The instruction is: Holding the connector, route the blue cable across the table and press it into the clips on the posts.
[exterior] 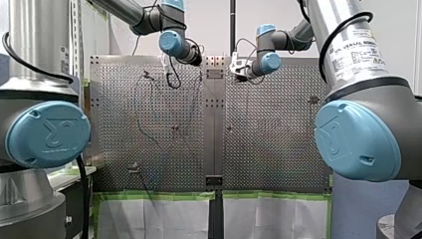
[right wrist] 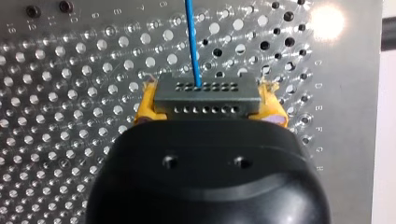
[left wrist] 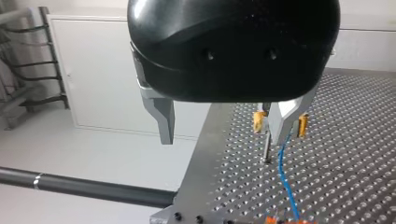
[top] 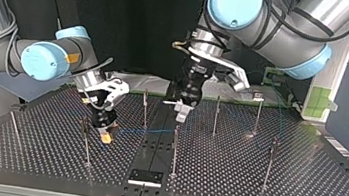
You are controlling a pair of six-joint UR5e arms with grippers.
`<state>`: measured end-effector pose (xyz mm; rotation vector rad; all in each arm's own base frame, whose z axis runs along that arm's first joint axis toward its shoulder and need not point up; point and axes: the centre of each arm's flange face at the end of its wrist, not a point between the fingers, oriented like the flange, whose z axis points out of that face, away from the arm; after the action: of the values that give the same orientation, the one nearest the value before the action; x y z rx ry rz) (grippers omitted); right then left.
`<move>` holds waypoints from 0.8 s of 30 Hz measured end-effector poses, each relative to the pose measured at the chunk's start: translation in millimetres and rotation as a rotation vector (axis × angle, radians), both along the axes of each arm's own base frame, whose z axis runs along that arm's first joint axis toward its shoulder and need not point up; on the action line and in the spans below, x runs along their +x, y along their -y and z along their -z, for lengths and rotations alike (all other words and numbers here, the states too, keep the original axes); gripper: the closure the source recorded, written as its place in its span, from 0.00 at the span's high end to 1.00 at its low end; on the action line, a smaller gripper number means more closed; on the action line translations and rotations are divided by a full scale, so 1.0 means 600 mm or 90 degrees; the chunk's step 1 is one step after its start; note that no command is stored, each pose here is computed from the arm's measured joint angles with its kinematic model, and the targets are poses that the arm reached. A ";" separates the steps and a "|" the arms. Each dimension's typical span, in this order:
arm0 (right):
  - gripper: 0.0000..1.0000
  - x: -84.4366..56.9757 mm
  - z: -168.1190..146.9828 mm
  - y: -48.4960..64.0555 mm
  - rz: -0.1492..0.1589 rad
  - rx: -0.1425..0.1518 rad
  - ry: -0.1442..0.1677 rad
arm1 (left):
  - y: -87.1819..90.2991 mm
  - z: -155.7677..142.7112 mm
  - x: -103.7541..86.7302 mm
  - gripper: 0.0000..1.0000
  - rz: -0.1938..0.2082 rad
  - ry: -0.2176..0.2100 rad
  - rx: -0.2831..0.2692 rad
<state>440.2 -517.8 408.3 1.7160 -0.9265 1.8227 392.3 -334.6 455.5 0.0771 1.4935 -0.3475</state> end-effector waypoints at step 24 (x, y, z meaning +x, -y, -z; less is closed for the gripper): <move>0.00 0.000 0.001 0.000 0.000 0.001 0.001 | 0.094 0.028 0.075 0.98 -0.032 -0.032 0.039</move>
<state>440.3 -517.9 408.0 1.7157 -0.9278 1.8239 437.6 -391.1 439.0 0.0804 1.5527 -0.2649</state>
